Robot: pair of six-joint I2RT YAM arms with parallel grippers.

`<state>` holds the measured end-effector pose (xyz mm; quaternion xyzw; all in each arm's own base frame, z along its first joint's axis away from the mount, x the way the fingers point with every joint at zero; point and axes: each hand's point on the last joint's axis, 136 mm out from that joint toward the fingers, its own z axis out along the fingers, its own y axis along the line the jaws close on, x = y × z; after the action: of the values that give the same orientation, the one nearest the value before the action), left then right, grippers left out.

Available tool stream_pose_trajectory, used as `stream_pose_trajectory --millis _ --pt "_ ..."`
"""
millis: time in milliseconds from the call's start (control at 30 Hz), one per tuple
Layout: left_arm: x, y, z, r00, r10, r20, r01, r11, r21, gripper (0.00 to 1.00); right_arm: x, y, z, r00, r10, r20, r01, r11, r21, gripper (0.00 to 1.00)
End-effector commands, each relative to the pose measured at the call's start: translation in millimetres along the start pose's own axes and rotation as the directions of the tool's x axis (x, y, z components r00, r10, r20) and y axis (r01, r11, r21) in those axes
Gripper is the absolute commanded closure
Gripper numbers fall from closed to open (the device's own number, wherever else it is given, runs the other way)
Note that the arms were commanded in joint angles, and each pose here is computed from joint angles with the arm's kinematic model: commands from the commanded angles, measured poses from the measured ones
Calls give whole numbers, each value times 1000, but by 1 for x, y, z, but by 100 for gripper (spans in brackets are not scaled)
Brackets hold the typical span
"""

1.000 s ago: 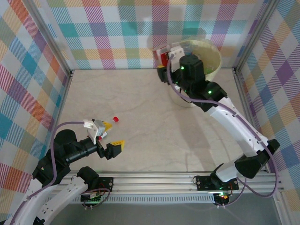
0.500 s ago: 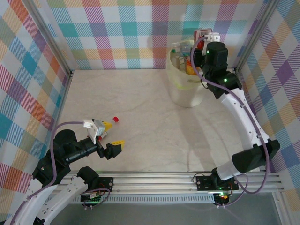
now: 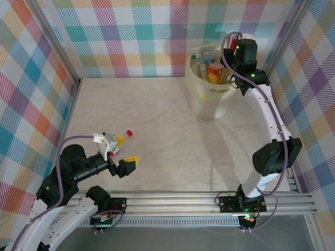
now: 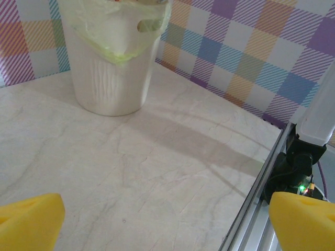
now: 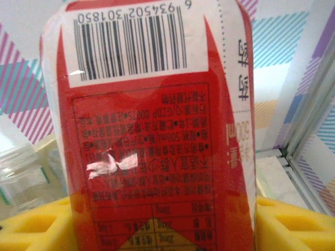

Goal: Put the plastic bottles in the bin

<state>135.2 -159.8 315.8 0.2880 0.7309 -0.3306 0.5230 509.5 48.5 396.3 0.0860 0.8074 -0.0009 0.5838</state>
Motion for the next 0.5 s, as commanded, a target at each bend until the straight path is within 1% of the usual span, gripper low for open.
stream_pose_trajectory --millis 0,167,300,467 --pt "-1 3 1 1000 -5 3 5 1000 -11 0 -7 -4 -3 998 69 10 -69 997 -16 32" --pt "-1 3 3 1000 -6 -3 6 1000 -9 0 6 -11 2 995 99 -28 -99 995 -23 28" --pt "-1 4 2 1000 -7 -2 7 1000 -14 0 13 -7 5 993 98 -61 -101 993 -56 23" --pt "0 4 3 1000 -8 -6 8 1000 -17 0 17 -8 6 993 97 -73 -101 993 -57 16"
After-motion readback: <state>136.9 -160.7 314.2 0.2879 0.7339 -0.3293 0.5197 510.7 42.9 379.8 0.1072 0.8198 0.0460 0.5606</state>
